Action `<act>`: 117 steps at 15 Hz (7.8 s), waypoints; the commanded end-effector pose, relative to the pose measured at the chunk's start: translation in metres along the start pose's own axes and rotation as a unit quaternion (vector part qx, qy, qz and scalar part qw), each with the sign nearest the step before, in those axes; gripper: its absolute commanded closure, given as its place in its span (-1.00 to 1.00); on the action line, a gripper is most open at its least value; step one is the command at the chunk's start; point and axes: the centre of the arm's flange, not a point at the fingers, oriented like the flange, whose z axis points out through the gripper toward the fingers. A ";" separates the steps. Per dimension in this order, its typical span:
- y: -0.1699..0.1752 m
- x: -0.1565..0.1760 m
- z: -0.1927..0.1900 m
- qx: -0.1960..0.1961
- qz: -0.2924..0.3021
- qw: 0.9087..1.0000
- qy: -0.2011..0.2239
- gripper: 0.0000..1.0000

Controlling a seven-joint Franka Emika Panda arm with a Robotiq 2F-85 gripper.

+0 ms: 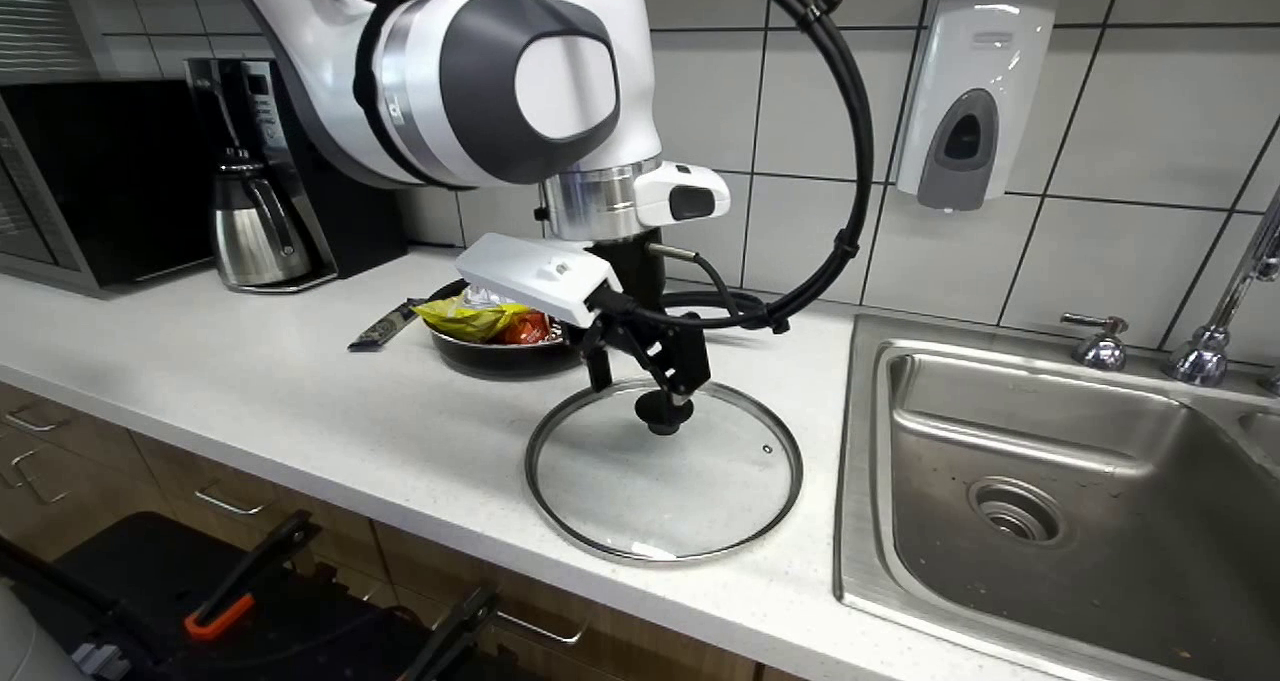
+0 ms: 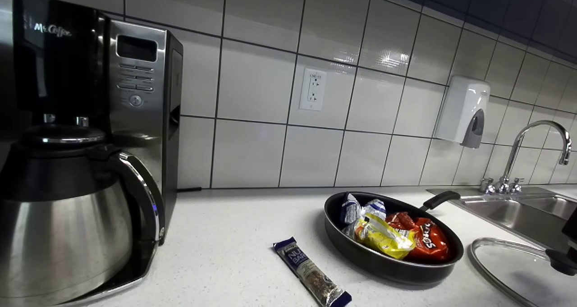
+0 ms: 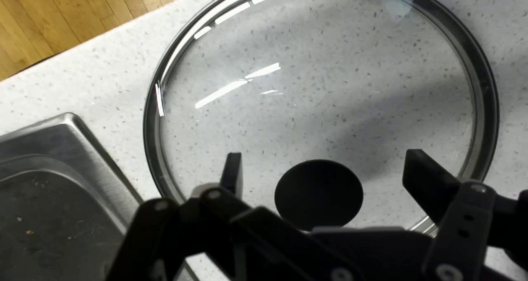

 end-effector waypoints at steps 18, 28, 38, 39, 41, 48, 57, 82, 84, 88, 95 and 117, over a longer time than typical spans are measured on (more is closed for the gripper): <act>0.008 0.034 0.037 0.008 0.008 1.000 -0.010 0.24; -0.006 0.028 -0.003 0.007 -0.022 1.000 0.005 0.24; -0.023 0.020 -0.057 -0.009 -0.069 0.997 0.043 0.24; -0.026 0.020 -0.061 -0.008 -0.074 0.996 0.045 0.24; -0.033 0.021 -0.070 -0.007 -0.083 0.995 0.052 0.24; -0.070 0.033 -0.095 -0.002 -0.131 0.989 0.067 0.24; -0.145 0.055 -0.115 0.024 -0.209 0.974 0.079 0.24; -0.300 0.118 -0.057 0.021 -0.353 0.934 0.053 0.24; -0.304 0.120 -0.055 0.028 -0.352 0.934 0.057 0.24; -0.306 0.119 -0.052 0.032 -0.352 0.933 0.064 0.24; -0.301 0.112 -0.040 0.037 -0.348 0.935 0.057 0.24; -0.296 0.076 -0.055 0.046 -0.361 0.930 0.045 -1.00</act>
